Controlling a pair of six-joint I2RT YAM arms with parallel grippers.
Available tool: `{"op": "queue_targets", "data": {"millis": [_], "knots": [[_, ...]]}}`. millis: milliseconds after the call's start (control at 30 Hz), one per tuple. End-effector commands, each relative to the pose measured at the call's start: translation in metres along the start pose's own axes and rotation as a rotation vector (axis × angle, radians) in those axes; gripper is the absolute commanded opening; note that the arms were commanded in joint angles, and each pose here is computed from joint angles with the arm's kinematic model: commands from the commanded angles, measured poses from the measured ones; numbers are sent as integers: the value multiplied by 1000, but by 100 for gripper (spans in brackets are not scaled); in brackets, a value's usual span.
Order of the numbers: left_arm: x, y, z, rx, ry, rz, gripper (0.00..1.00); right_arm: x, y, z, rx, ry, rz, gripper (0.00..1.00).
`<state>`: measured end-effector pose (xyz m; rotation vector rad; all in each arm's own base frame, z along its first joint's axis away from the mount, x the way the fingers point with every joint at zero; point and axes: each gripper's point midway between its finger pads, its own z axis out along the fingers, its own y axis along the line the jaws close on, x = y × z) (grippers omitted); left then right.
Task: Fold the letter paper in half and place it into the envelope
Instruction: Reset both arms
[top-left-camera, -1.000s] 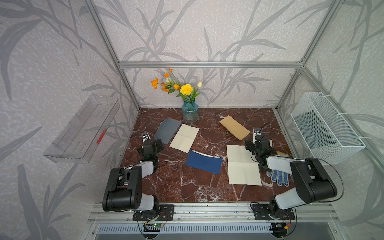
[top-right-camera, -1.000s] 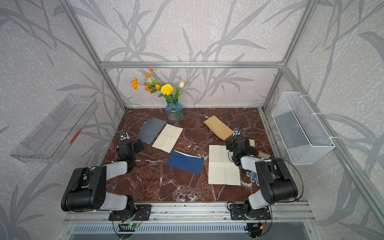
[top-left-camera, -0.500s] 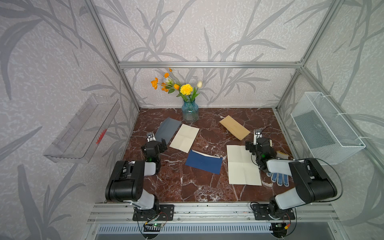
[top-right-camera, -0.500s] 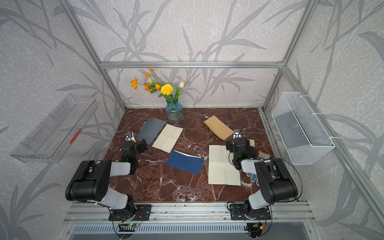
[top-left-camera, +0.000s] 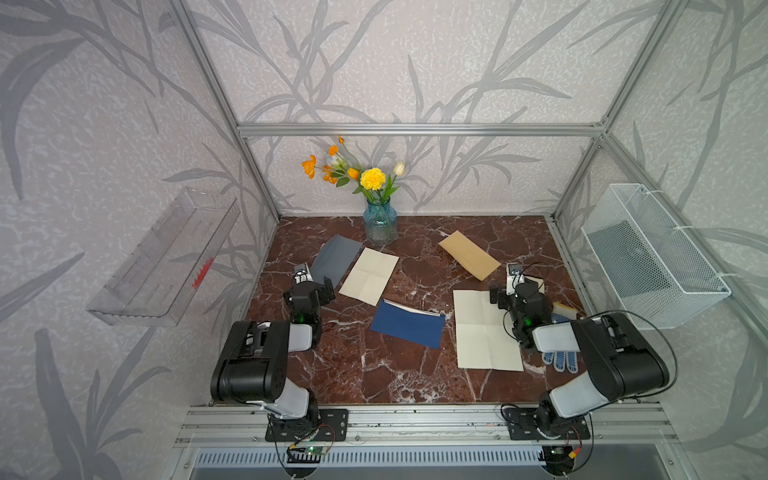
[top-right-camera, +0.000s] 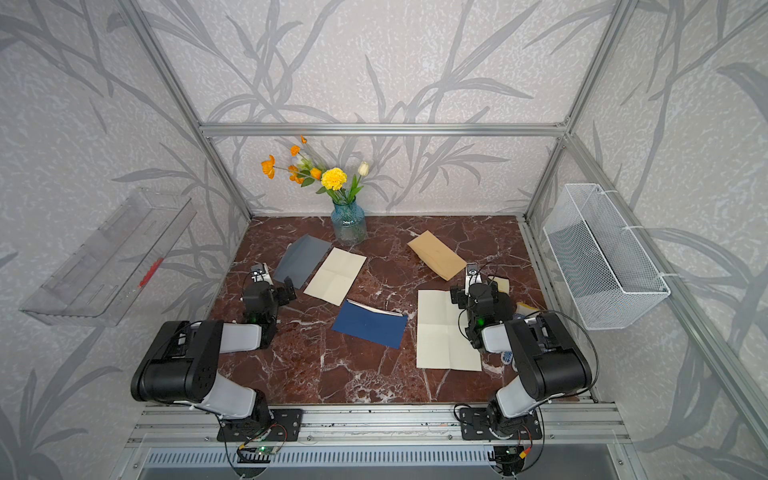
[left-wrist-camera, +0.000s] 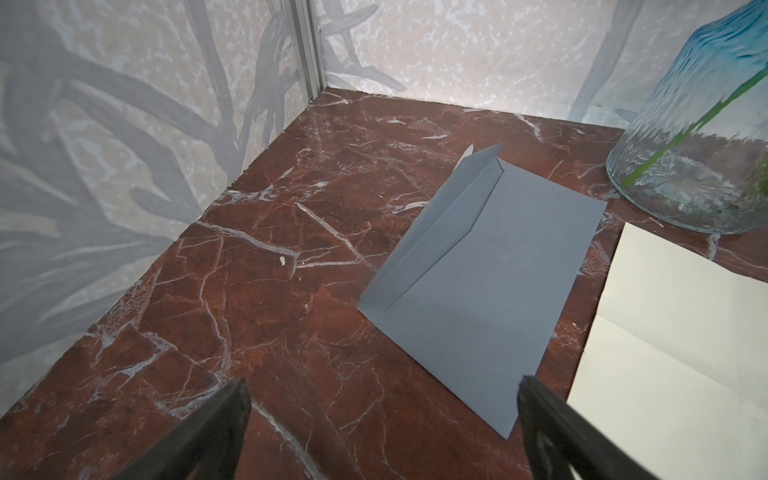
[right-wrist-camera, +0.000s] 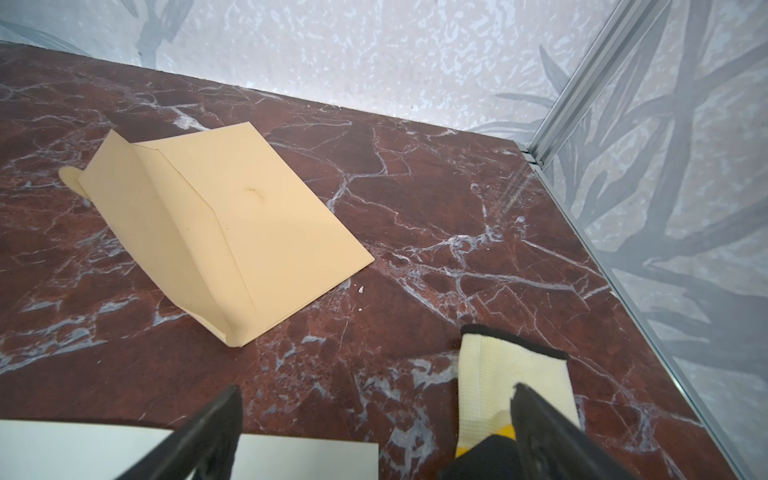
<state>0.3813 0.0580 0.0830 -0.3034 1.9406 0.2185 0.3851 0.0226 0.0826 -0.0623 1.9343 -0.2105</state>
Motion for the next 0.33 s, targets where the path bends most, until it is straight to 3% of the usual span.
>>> {"op": "queue_targets", "data": {"millis": [0,300], "knots": [[-12,-3,1,6,-31,12,100,-13,-3,2,15,-30,18,99],[-13,-3,1,4,-32,12,100,-13,-3,2,14,-30,18,99]]}}
